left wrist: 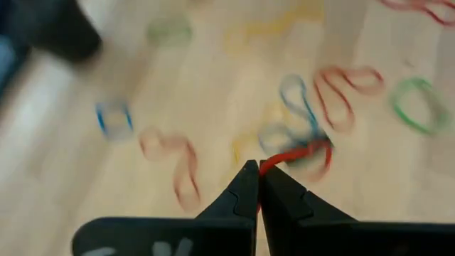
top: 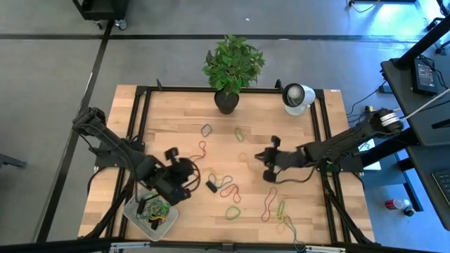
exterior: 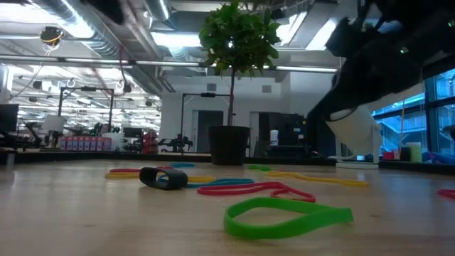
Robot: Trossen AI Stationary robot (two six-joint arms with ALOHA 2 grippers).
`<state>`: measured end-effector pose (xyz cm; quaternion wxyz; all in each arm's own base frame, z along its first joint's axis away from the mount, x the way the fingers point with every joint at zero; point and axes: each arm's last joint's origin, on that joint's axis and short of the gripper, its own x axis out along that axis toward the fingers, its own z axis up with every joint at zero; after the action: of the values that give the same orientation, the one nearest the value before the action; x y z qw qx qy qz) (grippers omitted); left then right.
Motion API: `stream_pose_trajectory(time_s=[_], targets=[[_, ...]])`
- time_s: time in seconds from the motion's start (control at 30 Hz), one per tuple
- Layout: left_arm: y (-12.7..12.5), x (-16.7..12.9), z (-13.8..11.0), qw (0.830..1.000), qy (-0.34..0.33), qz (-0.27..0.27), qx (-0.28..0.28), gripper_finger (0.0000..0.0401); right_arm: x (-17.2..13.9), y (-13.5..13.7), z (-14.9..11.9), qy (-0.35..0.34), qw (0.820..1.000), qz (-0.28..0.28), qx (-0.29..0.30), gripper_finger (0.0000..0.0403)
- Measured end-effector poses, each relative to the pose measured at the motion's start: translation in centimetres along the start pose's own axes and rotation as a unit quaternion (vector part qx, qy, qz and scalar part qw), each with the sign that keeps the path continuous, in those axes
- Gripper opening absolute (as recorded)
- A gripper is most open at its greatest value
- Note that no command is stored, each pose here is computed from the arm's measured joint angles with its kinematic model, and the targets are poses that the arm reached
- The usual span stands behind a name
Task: Pick and place rubber bands into bin
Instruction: Put the red rubber band into the gray bin
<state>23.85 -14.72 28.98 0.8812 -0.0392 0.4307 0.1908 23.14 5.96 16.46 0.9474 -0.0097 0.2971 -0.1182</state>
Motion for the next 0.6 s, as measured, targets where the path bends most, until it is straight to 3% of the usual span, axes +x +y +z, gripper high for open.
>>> stream_pose_trajectory(time_s=[0.17, 0.3, 0.43, 0.6], targets=[[0.0, -3.1, -1.0, 0.990, 0.102, -0.015, -0.099, 0.0002, -2.5, -2.8, -2.1, -0.122, 0.991, 0.009, 0.051, 0.0007], [-0.4, -4.6, -2.7, 0.960, 0.206, -0.014, -0.189, 0.0003, -4.1, -4.1, -4.0, -0.194, 0.977, 0.023, 0.086, 0.0009], [-1.2, -6.1, -4.6, 0.928, 0.276, -0.011, -0.250, 0.0003, -4.8, -4.8, -5.5, -0.219, 0.970, 0.029, 0.100, 0.0015], [-2.3, -7.7, -7.1, 0.913, 0.292, -0.004, -0.285, 0.0003, -5.2, -5.0, -5.9, -0.231, 0.965, 0.035, 0.120, 0.0005]])
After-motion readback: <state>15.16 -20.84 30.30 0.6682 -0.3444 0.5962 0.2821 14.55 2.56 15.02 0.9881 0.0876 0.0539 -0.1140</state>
